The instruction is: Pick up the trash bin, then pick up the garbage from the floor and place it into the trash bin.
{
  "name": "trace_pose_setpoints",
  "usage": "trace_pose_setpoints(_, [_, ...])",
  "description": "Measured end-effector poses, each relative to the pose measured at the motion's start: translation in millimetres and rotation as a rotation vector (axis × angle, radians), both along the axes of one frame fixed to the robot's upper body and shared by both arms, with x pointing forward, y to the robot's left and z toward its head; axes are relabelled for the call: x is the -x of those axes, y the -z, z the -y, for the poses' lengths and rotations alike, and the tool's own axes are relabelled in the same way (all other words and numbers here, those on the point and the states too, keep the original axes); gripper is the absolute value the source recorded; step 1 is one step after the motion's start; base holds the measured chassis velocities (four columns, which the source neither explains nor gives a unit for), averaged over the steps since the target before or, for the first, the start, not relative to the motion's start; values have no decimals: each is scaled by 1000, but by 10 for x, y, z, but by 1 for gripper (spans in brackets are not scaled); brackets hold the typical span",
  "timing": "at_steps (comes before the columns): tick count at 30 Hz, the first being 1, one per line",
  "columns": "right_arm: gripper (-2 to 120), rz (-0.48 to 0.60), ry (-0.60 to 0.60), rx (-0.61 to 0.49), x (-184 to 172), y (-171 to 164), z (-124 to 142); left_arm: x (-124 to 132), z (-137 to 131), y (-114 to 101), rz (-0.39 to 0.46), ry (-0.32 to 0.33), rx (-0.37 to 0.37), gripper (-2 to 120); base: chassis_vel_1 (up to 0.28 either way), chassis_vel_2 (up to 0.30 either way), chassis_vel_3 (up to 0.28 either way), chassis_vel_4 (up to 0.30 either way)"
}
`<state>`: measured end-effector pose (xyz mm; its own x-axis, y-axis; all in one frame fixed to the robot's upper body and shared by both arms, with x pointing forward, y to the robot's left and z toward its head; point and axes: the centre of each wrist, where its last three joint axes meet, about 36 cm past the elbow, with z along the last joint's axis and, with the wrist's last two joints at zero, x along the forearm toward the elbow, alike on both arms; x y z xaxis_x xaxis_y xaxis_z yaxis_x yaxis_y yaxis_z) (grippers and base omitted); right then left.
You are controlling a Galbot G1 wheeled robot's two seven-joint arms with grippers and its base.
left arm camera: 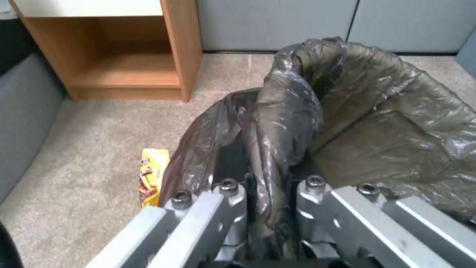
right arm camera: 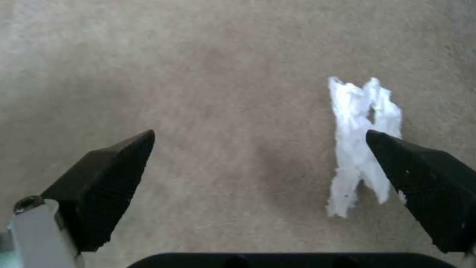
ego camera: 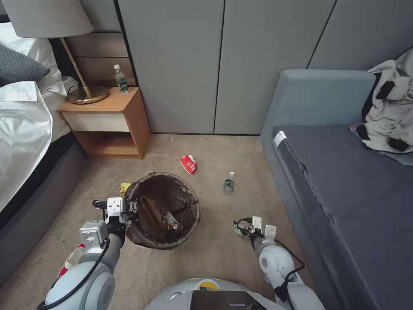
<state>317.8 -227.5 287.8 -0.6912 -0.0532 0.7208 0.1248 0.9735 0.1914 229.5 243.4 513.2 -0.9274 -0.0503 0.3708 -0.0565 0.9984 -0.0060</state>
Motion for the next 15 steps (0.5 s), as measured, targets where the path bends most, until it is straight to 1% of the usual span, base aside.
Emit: trace_pose_setpoints(15, [100, -12, 45, 53, -89, 240, 211, -4, 10, -1, 1, 6, 2, 7, 0, 0, 0, 0])
